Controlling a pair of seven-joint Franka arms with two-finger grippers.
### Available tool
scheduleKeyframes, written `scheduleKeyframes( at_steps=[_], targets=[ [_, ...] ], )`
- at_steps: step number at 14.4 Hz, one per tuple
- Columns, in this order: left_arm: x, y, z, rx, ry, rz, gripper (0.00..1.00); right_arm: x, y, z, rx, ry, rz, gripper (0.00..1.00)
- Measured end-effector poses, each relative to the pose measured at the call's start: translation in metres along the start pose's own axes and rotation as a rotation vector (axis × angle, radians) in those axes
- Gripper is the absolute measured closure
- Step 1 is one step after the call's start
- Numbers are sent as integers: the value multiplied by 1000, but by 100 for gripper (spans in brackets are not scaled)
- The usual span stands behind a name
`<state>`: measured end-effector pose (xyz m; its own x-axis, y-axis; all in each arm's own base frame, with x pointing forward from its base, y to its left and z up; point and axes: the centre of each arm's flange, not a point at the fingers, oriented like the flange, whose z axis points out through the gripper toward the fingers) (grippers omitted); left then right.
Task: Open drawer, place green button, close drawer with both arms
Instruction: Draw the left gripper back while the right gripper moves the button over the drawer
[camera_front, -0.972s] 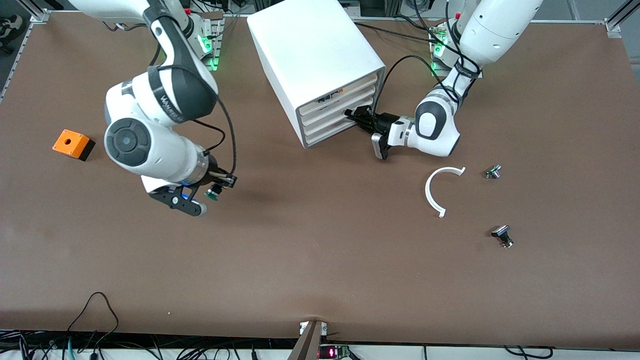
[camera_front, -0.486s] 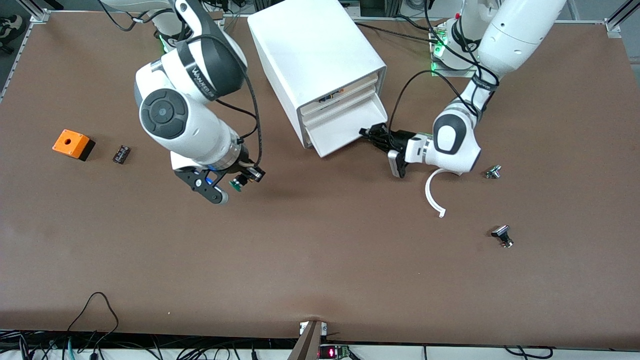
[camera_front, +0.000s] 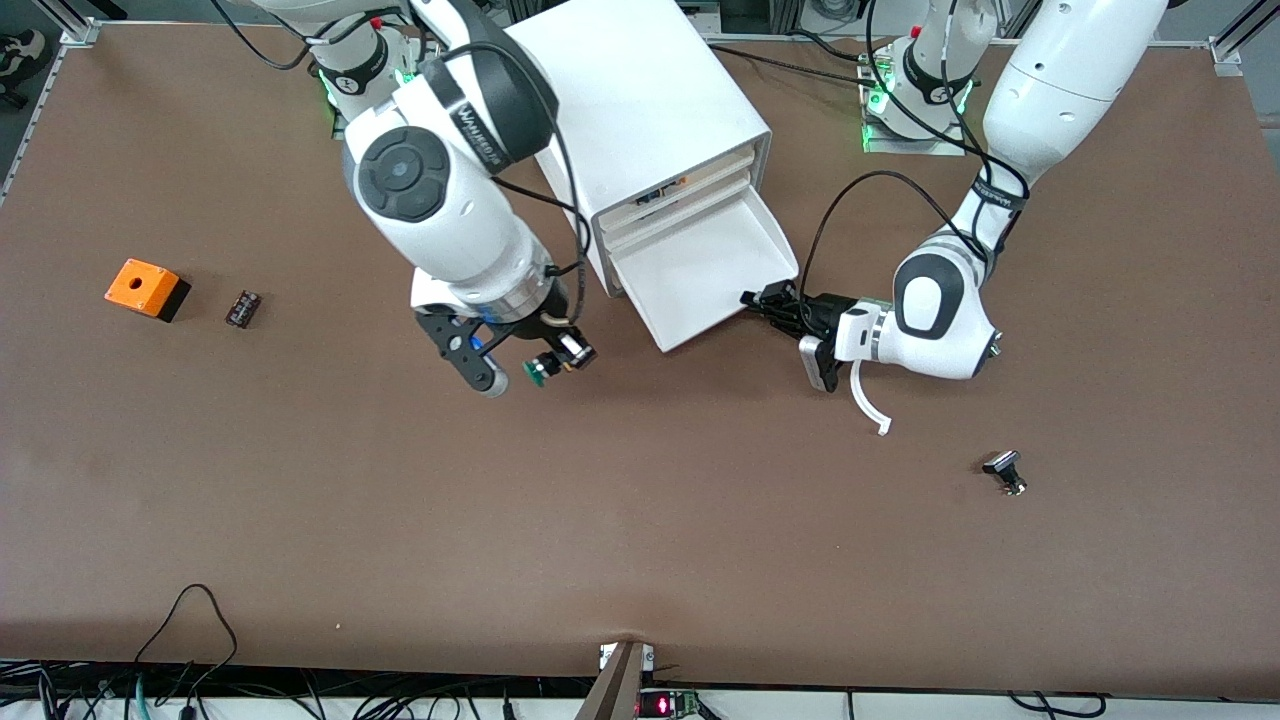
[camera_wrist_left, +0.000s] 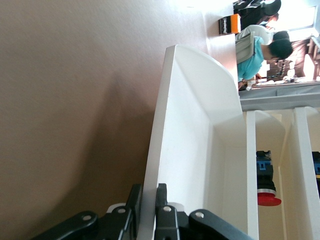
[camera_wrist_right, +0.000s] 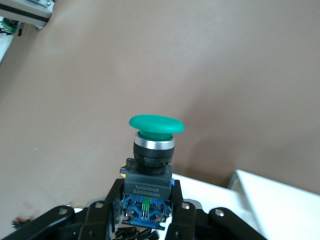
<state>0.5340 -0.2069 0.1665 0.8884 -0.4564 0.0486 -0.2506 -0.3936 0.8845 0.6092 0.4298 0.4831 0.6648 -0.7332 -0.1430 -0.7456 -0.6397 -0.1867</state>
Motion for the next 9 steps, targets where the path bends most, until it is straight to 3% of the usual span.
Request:
scheduleKeyframes(
  at_steps=[5,9],
  targets=[
    [10,-1,-31,9,14,-33,42,-45,-14,24,55,-10,99,59],
    [31,19,-76,98,-82,-74,2,-84,-19,54,69,-24,142,59]
  ],
)
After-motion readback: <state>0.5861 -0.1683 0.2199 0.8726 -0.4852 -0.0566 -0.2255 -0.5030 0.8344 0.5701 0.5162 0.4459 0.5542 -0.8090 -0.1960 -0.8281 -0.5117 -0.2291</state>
